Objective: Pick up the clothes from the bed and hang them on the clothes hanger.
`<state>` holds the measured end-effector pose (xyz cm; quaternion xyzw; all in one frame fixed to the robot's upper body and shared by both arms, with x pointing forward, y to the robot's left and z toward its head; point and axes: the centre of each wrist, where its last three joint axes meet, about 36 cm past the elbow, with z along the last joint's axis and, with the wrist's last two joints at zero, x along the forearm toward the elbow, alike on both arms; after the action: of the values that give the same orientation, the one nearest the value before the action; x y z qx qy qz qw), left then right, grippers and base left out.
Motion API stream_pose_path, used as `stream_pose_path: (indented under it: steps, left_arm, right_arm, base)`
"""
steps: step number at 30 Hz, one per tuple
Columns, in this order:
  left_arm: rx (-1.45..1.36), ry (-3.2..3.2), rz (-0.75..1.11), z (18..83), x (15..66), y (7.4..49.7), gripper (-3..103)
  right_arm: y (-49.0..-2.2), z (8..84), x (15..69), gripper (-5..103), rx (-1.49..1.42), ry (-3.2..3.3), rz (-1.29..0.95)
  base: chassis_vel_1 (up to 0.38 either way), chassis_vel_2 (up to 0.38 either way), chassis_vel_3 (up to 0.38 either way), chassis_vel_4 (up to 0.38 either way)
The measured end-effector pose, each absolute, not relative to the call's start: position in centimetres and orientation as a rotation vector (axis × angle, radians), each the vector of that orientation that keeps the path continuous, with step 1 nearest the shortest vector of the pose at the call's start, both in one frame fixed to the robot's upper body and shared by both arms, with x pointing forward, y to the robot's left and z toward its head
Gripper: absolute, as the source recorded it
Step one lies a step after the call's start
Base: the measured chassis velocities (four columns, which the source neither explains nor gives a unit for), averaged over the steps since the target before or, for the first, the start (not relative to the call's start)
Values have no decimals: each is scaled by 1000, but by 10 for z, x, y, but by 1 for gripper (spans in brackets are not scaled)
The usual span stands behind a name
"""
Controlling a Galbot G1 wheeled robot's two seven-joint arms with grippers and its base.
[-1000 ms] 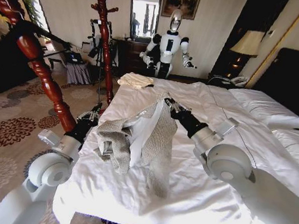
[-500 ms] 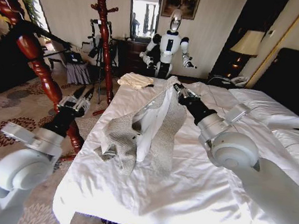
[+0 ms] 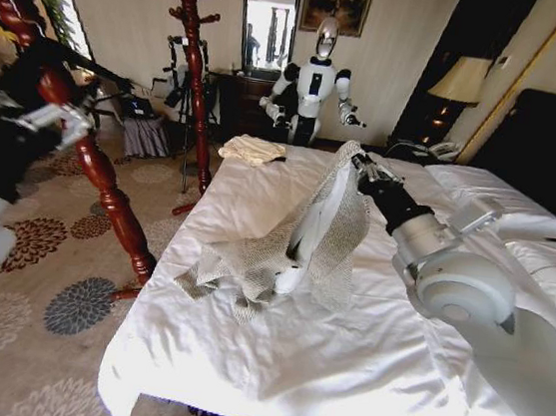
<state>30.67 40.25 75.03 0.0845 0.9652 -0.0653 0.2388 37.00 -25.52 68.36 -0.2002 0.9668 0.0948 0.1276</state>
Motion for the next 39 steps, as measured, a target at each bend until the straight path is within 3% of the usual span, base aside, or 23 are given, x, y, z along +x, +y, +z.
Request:
stream_pose_path:
  steps: [7, 14, 18, 26, 39]
  left_arm:
    - [120, 2771, -278, 793, 324, 446, 100]
    - [-25, 2932, -178, 853, 327, 477, 100]
    - [-36, 3011, -221, 871, 326, 492, 100]
    - [-36, 3120, -364, 865, 351, 526, 100]
    - [-86, 3181, -437, 857, 370, 545, 100]
  right_arm:
    - [-261, 676, 363, 1, -564, 2822, 260]
    - [-263, 670, 355, 1, -570, 2825, 236]
    - [-262, 671, 353, 1, -572, 2820, 236]
    - [-261, 670, 353, 1, -575, 2818, 247]
    - [-260, 664, 356, 1, -566, 2829, 248]
  base:
    - [0, 0, 0, 0]
    - [0, 0, 0, 0]
    - [0, 0, 0, 0]
    - [0, 0, 0, 0]
    - [0, 0, 0, 0]
